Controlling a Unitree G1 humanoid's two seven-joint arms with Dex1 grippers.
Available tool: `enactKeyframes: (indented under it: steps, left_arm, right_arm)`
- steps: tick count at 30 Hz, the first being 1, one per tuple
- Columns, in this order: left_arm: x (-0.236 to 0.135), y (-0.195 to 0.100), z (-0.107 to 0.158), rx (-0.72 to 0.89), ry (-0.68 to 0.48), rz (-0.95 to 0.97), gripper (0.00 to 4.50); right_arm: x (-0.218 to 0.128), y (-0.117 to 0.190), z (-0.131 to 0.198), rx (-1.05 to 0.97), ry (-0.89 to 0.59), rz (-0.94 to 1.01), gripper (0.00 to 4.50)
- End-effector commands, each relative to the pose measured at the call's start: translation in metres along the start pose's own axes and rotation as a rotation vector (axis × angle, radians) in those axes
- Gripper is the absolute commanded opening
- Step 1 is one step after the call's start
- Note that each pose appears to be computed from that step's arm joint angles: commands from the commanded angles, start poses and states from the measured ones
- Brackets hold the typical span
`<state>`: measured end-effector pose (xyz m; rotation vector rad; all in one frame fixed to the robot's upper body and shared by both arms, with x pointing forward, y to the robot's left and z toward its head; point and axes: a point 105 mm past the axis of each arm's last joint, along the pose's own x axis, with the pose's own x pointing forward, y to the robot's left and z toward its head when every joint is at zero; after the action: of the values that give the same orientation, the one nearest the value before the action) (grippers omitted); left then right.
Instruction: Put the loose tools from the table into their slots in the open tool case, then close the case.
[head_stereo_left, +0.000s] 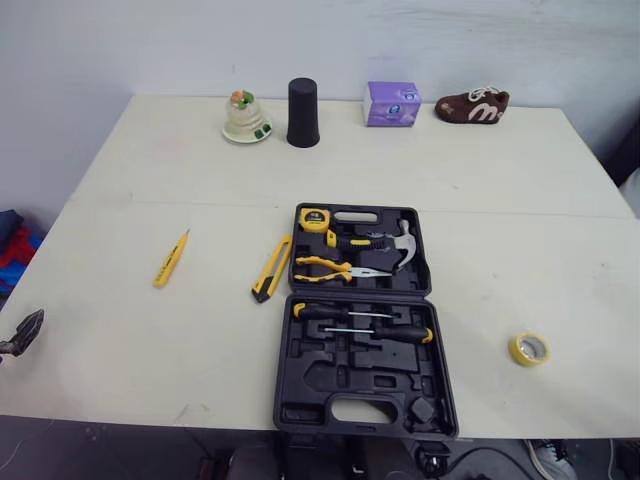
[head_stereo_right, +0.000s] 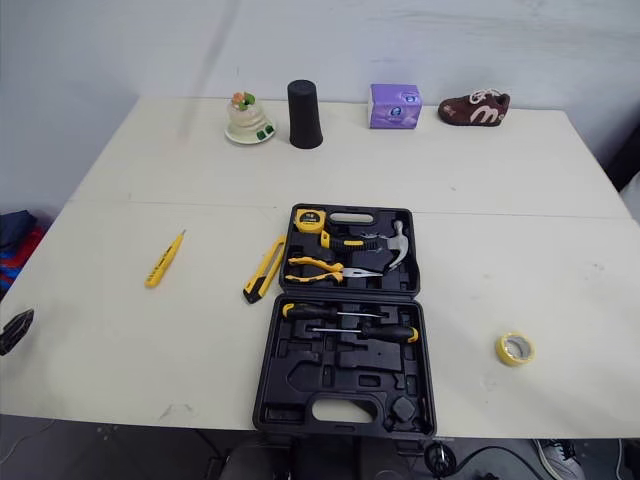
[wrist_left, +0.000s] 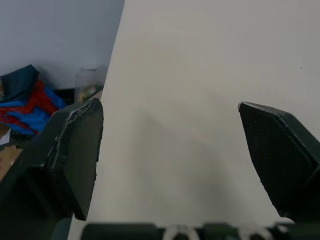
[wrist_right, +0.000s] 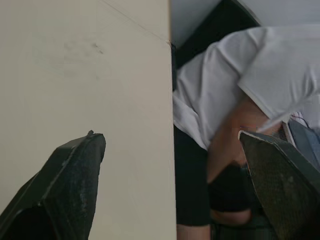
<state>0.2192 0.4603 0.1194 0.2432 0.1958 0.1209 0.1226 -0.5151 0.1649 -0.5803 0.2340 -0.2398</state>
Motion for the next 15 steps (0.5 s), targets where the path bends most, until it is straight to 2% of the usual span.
enactKeyframes:
  steps: [1,6,8,12,15]
  left_arm:
    - [0.007,-0.010,0.020,0.041,-0.058,-0.039,4.50]
    - [0.025,-0.047,0.051,0.028,-0.125,-0.179,4.50]
    - [0.032,-0.066,0.065,0.011,-0.127,-0.264,4.50]
    - [0.043,-0.105,0.078,-0.007,-0.022,-0.408,4.50]
    - [0.051,-0.119,0.081,-0.037,0.050,-0.428,4.50]
  right_arm:
    - [0.001,-0.010,0.013,0.018,-0.068,-0.047,4.43]
    - [0.026,0.025,0.036,0.146,-0.199,0.103,4.43]
    - [0.035,0.045,0.060,0.201,-0.308,0.201,4.43]
    - [0.042,0.090,0.113,0.213,-0.514,0.406,4.43]
    - [0.042,0.123,0.147,0.188,-0.619,0.548,4.43]
